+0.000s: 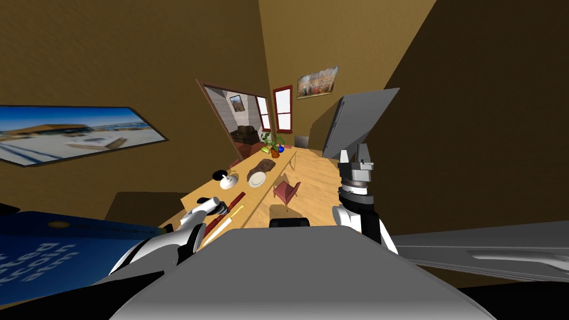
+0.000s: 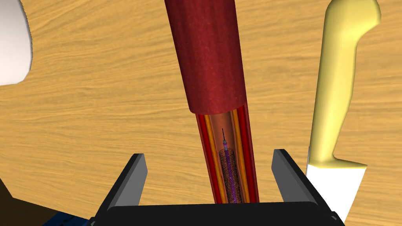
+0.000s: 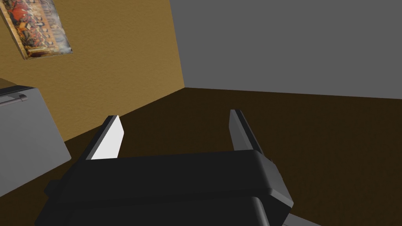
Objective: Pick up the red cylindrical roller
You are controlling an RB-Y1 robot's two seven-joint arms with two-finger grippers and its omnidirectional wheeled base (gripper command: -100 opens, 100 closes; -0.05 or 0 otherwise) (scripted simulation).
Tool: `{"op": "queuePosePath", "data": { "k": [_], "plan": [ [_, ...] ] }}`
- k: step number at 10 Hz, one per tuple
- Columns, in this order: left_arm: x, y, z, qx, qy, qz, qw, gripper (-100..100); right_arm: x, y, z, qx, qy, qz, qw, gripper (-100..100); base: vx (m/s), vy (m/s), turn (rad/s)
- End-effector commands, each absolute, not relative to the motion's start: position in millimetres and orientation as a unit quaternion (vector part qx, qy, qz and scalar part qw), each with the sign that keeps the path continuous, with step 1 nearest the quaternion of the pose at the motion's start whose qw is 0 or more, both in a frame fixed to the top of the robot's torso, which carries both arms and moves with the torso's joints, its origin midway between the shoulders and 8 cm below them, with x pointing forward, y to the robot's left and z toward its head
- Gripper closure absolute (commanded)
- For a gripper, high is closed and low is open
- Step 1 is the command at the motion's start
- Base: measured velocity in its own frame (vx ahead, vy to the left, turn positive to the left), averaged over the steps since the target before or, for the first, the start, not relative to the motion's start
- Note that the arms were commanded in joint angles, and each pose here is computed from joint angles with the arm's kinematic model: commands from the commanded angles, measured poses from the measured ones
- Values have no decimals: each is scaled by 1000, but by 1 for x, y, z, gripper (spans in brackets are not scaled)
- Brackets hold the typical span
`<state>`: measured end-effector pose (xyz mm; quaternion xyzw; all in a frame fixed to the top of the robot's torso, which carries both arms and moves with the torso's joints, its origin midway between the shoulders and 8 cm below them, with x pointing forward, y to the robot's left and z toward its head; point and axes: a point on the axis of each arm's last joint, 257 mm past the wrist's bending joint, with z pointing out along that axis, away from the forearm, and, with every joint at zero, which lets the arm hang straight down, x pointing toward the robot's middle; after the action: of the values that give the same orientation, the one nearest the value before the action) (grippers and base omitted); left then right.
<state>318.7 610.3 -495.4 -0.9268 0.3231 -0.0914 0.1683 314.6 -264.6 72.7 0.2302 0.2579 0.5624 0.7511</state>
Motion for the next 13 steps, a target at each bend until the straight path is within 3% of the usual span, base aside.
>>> {"op": "queuePosePath", "data": {
  "k": [1,11,12,13],
  "plan": [
    [303,616,-498,-934,313,-75,157,-100,315,-265,73,230,258,562,751,0,33,-5,-48],
    [255,627,-505,-951,281,-31,122,-100,315,-265,73,230,258,562,751,0,26,-4,-19],
    [255,627,-505,-951,282,-30,122,0,315,-265,73,230,258,562,751,0,0,0,0],
    [251,617,-518,-951,284,-30,122,-100,315,-265,73,230,258,562,751,0,38,42,40]
  ]
}}
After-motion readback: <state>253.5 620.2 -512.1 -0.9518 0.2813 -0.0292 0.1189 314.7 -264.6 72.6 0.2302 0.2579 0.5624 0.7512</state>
